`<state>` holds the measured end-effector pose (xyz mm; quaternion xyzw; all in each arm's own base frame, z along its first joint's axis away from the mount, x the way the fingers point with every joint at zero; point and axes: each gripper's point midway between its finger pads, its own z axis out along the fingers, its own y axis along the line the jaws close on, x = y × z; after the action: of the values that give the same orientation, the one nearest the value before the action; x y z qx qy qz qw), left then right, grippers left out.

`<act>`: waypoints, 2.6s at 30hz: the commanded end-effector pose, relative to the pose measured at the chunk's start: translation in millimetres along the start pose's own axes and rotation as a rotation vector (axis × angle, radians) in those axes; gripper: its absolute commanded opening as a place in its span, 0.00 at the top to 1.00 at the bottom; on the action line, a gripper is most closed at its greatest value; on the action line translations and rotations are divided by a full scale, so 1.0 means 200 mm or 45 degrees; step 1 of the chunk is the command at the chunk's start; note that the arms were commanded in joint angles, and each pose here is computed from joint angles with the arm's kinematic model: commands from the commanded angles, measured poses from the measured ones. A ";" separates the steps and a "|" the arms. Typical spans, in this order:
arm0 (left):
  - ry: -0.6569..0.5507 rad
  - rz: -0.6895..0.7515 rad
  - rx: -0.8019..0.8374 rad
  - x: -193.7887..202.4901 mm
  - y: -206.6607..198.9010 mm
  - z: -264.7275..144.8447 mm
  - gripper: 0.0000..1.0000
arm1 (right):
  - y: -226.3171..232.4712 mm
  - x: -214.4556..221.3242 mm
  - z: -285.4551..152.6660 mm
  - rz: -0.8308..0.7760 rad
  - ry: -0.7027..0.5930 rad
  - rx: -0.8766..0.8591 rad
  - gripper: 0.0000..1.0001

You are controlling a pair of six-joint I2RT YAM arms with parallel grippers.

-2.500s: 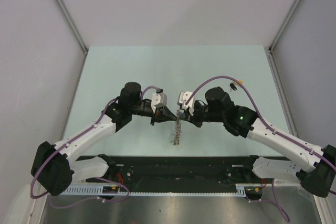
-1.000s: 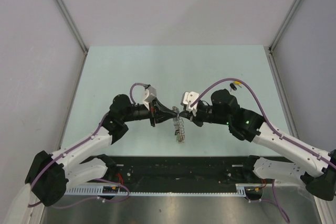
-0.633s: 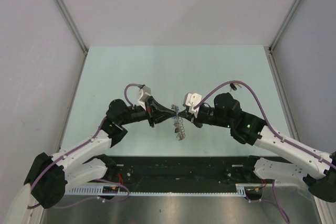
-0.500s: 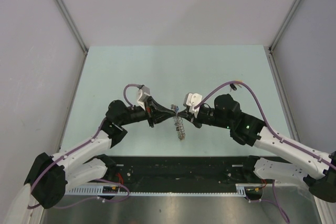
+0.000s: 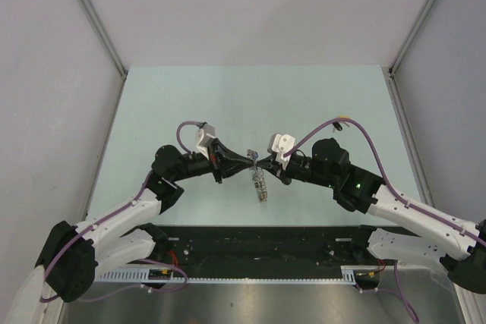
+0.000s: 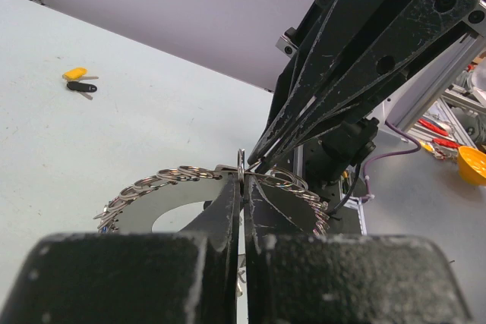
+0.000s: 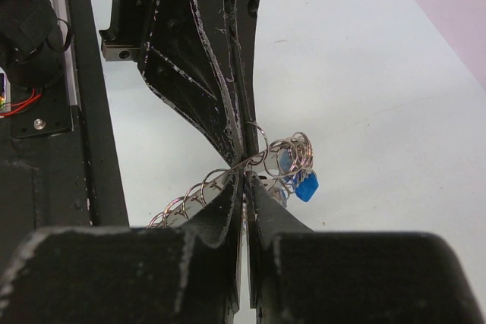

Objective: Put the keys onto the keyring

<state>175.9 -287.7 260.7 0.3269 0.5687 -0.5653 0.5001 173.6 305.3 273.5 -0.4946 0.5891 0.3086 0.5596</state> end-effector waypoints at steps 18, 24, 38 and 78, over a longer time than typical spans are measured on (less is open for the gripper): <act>-0.086 0.197 0.224 -0.17 -0.20 0.00 1.00 | 0.00 0.01 0.03 -0.017 -0.003 -0.003 0.84; -0.105 0.210 0.217 -0.18 -0.20 0.00 1.00 | 0.01 0.04 0.02 -0.012 0.031 -0.007 0.99; 0.019 0.239 0.106 -0.05 -0.11 -0.04 0.63 | -0.02 -0.01 -0.01 -0.083 0.038 -0.015 1.00; 0.548 0.226 0.531 0.17 -0.05 0.07 0.69 | 0.00 -0.08 -0.03 -0.197 0.070 -0.104 1.00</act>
<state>170.7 -305.8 220.9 0.5653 0.5365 -0.5216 0.3471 166.3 294.6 245.3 -0.5793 0.5916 0.2640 0.4946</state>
